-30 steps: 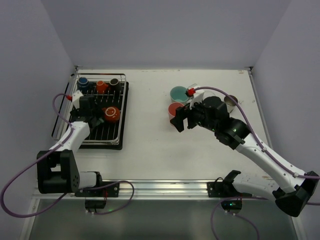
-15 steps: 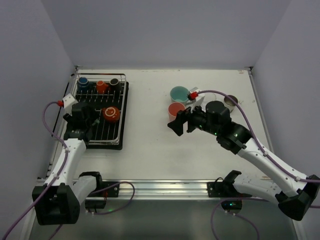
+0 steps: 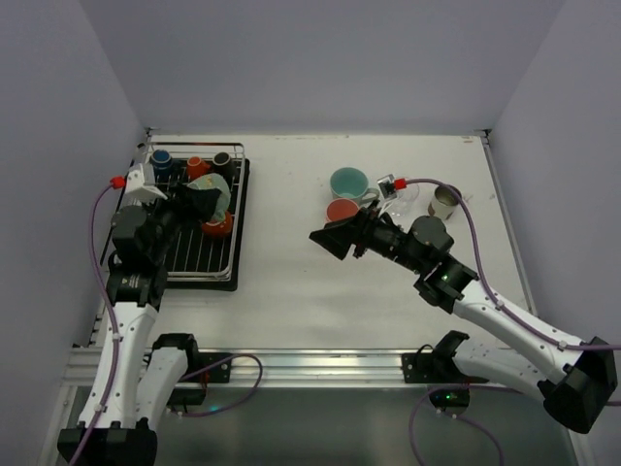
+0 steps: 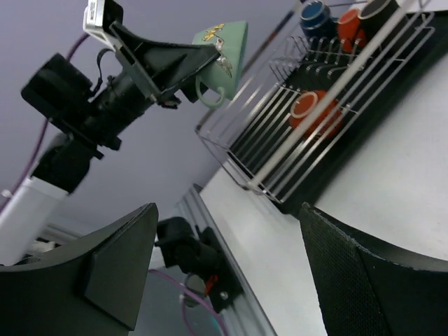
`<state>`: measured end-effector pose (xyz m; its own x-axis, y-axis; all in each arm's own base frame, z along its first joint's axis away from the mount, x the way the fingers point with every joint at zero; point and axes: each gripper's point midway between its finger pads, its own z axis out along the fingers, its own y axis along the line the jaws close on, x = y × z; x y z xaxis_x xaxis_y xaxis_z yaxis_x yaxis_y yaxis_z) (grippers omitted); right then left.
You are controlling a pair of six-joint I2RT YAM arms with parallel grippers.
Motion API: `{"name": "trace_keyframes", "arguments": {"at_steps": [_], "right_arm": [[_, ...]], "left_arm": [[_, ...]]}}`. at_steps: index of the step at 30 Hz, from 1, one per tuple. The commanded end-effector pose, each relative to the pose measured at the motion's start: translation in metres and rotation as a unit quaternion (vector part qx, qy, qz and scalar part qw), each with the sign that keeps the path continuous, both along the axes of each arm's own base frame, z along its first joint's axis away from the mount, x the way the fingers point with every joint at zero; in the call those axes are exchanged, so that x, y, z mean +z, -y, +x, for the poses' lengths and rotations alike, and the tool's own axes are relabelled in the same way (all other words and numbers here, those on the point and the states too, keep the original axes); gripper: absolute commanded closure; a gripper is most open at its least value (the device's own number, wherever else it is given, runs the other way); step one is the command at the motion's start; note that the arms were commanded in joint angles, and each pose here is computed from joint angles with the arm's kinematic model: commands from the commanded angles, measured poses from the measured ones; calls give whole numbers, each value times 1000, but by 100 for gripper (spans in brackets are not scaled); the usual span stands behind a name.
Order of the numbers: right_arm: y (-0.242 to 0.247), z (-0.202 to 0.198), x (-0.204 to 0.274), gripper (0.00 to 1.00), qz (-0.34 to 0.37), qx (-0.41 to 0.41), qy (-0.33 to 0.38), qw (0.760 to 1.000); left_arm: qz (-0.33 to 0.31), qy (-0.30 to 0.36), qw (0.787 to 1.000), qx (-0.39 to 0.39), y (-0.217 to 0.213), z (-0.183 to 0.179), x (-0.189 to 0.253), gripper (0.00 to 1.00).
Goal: Unload the cups from the dish rack
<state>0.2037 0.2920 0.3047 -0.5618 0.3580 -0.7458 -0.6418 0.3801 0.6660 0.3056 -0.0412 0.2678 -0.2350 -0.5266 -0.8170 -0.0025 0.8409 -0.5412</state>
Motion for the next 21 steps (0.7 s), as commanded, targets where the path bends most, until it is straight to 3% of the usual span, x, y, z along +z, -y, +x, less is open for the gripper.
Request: {"name": "trace_keyframes", "arguments": {"at_steps": [1, 3, 9, 14, 21], "right_arm": [[-11, -7, 73, 16, 120, 36, 29, 992], [-18, 0, 71, 16, 130, 36, 6, 991], [-43, 3, 100, 19, 198, 94, -7, 976], [-66, 2, 97, 26, 222, 154, -26, 963], [-94, -12, 92, 25, 204, 222, -39, 953]], "left_arm": [[-49, 160, 961, -220, 74, -38, 95, 100], [-69, 176, 938, -290, 97, -61, 102, 100], [-126, 245, 885, -375, 119, -108, 108, 99], [-147, 247, 869, -403, 126, -123, 100, 99], [-145, 239, 871, -404, 127, -121, 89, 100]]}}
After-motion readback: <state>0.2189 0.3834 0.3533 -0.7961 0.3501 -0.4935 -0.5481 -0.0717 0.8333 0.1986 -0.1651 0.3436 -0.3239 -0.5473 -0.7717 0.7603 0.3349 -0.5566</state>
